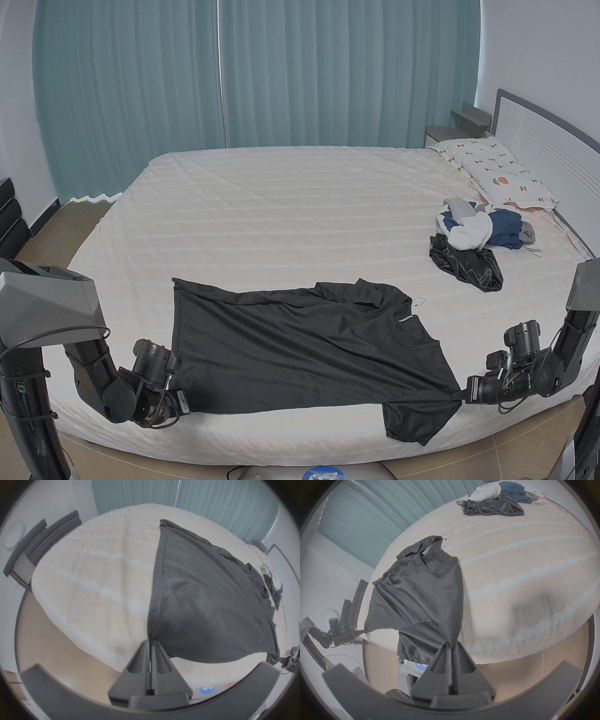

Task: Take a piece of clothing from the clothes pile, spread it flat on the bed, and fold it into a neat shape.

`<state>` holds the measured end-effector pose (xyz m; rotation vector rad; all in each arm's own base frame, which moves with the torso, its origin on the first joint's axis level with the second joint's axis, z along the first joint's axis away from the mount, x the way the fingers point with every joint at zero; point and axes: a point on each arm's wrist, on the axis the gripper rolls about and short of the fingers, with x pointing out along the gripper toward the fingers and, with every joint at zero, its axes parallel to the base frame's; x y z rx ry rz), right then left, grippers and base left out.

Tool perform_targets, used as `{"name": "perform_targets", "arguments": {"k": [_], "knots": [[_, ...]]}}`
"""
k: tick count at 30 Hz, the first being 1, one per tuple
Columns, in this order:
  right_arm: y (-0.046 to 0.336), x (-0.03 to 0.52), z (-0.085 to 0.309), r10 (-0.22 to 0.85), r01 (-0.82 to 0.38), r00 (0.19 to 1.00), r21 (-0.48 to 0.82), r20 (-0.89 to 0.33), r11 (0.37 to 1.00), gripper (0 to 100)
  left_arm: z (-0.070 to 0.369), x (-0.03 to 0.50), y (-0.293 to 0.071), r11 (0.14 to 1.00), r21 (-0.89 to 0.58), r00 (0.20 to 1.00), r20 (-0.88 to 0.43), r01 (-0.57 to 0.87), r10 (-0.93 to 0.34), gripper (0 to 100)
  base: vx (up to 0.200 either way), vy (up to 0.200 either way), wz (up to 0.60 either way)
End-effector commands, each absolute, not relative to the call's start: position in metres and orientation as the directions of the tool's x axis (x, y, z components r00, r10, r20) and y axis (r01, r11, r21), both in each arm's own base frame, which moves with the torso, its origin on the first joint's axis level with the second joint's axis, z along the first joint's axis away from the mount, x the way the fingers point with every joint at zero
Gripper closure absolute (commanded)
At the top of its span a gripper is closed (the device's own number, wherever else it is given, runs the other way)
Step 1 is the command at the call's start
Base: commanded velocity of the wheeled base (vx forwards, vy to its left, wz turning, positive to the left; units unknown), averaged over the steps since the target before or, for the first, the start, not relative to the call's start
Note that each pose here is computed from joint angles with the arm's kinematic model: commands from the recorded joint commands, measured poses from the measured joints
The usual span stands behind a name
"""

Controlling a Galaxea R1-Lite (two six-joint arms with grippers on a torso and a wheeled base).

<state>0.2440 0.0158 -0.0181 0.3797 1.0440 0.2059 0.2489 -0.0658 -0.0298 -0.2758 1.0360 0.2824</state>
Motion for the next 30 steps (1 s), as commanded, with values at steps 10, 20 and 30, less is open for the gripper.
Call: {"name": "perform_targets", "arguments": {"k": [10,20,30], "knots": [[0.028,0.227,-0.01,0.364,-0.066,0.464,0.378,-0.808,0.923,100,-0.002,0.237,-0.035,0.919,0.04,0.397,-0.894,-0.392,0.208,100,0.0,0.0,0.0],[0.032,0.213,-0.018,0.364,-0.142,0.372,0.335,-0.854,0.931,100,-0.003,0.227,-0.029,0.925,0.111,0.299,-0.926,-0.363,0.229,100,0.0,0.0,0.0],[0.036,0.217,-0.026,0.37,-0.145,0.35,0.341,-0.86,0.929,0,-0.015,0.232,-0.029,0.923,0.122,0.266,-0.936,-0.364,0.229,0,0.0,0.0,0.0]]}}
